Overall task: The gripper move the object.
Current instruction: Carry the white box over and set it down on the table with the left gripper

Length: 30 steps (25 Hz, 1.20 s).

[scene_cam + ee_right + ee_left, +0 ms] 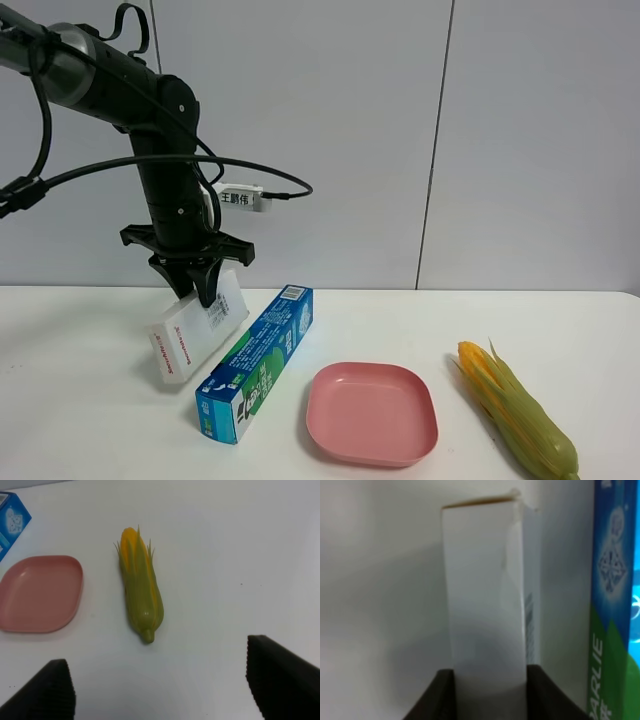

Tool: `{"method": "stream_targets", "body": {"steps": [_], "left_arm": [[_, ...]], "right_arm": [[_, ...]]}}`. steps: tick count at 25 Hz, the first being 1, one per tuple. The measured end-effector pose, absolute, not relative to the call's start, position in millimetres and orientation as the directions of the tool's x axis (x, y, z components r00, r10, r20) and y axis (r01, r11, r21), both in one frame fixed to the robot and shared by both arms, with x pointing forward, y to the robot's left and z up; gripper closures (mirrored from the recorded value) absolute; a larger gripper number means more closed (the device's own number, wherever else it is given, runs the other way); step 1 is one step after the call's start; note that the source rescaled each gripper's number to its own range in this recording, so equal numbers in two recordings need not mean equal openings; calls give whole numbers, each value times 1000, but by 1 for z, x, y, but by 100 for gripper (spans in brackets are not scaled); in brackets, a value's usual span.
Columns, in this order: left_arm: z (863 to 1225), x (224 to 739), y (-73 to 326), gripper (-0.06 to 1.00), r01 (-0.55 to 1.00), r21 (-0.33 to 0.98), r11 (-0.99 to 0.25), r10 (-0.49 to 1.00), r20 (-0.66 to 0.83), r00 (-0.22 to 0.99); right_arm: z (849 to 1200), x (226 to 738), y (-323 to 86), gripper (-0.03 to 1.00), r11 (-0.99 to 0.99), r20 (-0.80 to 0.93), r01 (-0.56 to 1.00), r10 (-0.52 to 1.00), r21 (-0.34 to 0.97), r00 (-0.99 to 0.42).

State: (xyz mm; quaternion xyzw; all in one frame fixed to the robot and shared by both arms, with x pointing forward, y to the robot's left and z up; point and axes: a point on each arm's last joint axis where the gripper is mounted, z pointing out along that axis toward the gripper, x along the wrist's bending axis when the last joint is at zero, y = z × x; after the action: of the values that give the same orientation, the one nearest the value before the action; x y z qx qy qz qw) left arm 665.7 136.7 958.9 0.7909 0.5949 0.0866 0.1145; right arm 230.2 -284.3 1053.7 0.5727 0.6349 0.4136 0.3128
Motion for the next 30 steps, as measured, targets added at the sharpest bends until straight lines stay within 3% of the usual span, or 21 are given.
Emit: {"method": "stream_targets", "body": {"steps": [16, 21, 24, 30], "left_arm": [[946, 669, 136, 94, 909, 273, -314, 947, 22, 321], [946, 670, 135, 52, 906, 291, -308, 948, 10, 319], [946, 670, 134, 45, 905, 295, -307, 948, 10, 318], [950, 668, 135, 44, 910, 281, -304, 949, 4, 316]], "right_arm": [[1054, 230, -284, -3, 2, 77, 468, 986, 883, -148], [1054, 230, -284, -3, 2, 77, 468, 986, 883, -148], [1054, 230, -284, -3, 2, 77, 468, 986, 883, -148], [1054, 230, -284, -3, 2, 77, 468, 986, 883, -148]]}}
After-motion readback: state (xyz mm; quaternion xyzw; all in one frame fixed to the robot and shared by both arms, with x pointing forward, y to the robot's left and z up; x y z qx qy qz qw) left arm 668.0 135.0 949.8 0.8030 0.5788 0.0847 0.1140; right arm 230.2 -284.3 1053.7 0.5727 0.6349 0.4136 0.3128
